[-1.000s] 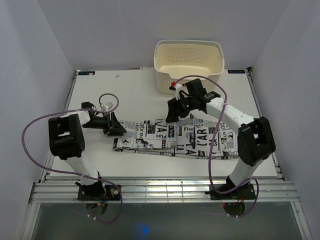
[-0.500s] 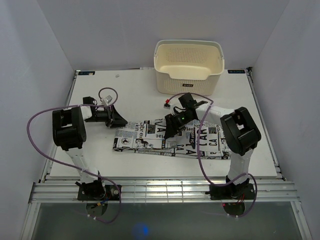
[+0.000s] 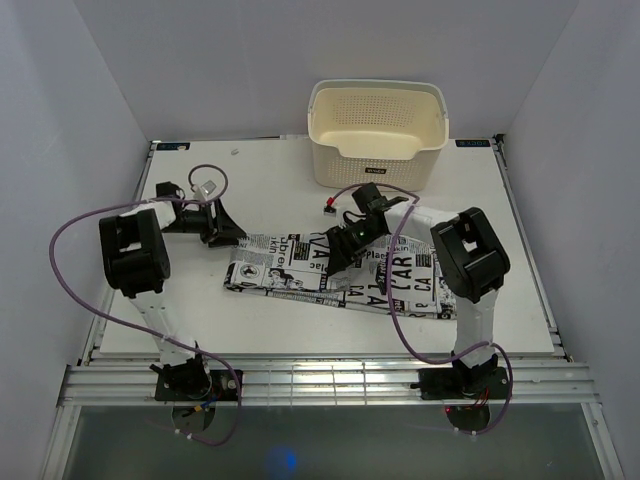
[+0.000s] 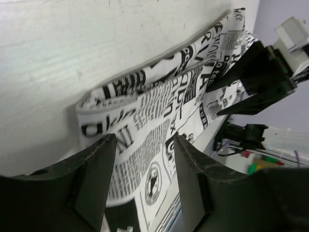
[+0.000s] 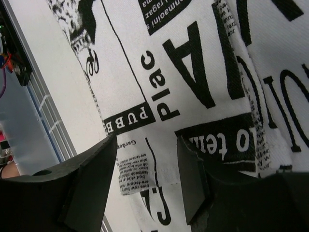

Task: Fold and stack the trousers
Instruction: Fold the trousers

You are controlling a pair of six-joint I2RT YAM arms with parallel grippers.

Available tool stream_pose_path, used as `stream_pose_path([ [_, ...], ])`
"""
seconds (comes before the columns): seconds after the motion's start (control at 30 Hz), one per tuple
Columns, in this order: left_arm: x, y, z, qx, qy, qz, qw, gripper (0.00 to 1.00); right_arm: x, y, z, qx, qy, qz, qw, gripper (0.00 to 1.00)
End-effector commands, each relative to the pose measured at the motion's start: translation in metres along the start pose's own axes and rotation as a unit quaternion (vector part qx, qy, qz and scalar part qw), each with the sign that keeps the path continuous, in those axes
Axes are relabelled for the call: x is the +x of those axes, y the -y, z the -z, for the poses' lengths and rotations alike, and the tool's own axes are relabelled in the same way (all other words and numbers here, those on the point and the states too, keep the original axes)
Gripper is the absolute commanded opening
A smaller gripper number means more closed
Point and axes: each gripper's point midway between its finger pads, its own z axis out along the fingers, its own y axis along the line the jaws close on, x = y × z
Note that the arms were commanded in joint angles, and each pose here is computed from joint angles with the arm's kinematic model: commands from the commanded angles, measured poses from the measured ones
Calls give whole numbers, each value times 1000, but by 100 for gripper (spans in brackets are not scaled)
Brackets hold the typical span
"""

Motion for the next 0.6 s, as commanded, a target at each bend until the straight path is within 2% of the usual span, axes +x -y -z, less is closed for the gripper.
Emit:
stream_pose_path([
  [0.0,6,10,55,-59,22,-52,997,64,-29,-20,32,17,33,55,998,59],
  [0.1,21,8,89,-126,30,-82,988,66,-42,-35,62,37,65,79,994,64],
  [0.27,56,-7,95,-162,3,-98,982,67,-44,-41,112,76,102,84,988,79],
  [0.37,67,-18,86,-159,-9,-82,984,66,-33,-28,148,101,123,55,986,82],
  [0.5,68,-28,71,-128,-15,-58,990,65,8,-2,210,146,149,-14,978,83],
  [0.57,64,-28,65,-106,-15,-51,993,66,25,8,232,172,148,-11,974,83],
])
